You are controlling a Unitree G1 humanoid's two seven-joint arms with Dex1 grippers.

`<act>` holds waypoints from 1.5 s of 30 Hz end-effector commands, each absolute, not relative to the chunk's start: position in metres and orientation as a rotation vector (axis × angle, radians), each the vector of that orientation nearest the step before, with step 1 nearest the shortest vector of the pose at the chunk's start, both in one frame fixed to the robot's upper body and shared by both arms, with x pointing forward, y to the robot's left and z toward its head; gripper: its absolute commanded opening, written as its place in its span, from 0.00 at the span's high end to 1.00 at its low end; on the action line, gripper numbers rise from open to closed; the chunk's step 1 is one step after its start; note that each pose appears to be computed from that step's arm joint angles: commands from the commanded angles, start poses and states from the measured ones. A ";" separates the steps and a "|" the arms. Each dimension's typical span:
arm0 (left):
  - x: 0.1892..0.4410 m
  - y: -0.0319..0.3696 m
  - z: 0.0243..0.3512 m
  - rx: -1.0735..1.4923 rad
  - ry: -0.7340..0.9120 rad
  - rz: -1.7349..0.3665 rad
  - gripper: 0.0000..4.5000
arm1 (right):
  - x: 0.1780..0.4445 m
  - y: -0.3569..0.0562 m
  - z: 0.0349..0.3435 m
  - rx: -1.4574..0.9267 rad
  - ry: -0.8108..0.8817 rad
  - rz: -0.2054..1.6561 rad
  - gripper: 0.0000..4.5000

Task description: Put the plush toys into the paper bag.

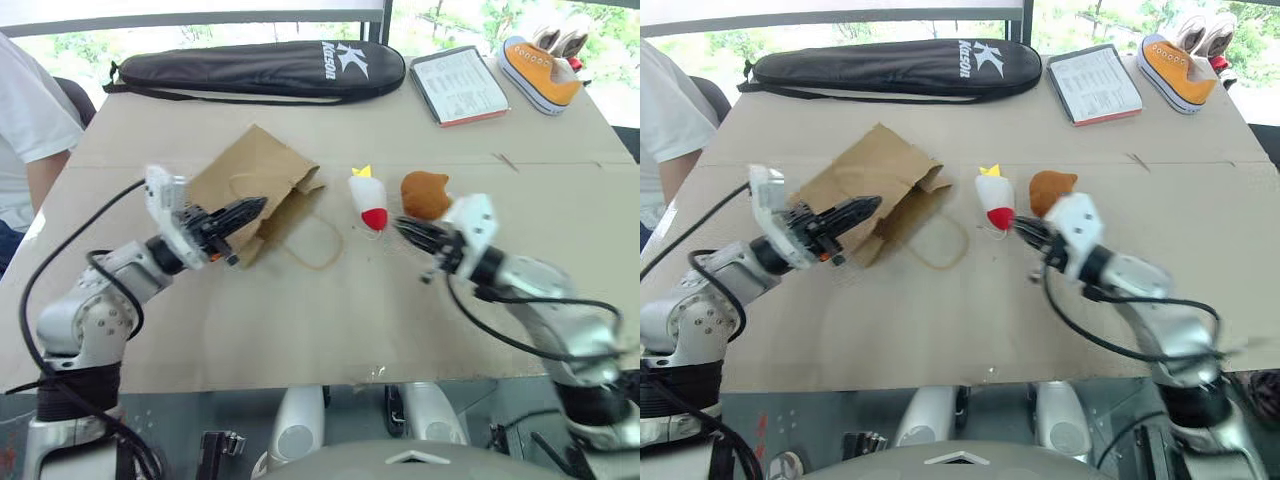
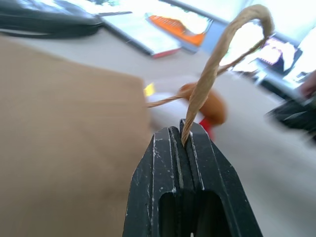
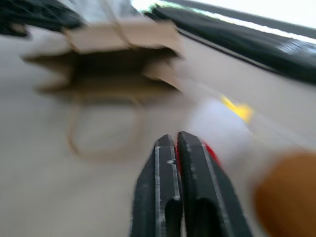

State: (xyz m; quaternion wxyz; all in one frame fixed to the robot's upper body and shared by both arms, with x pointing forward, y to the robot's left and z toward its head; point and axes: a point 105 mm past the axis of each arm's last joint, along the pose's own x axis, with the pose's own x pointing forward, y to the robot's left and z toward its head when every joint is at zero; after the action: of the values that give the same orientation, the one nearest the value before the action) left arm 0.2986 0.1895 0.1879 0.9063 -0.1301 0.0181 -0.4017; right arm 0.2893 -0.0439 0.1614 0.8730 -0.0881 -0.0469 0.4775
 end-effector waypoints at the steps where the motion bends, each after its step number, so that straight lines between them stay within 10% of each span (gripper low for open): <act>1: 0.293 0.183 0.214 -0.352 -0.004 -0.845 1.00 | 0.301 0.002 0.164 -0.217 -0.139 1.107 0.98; 13: 0.279 0.177 0.223 -0.379 -0.013 -0.847 1.00 | 0.335 0.098 0.104 -0.309 0.017 1.284 0.98; 33: 0.288 0.243 0.259 -0.421 -0.143 -0.711 1.00 | 0.338 0.053 0.075 -0.280 0.091 1.168 0.98; 45: 0.287 0.228 0.237 -0.220 -0.040 -0.772 1.00 | 0.330 0.045 0.139 -0.231 -0.120 1.107 0.98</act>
State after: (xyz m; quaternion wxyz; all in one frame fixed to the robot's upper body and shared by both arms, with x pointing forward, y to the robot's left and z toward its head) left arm 0.2921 0.2350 0.2290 0.9210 -0.1537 -0.0025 -0.3579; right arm 0.3300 0.0447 0.1060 0.8360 -0.1097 -0.0082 0.5376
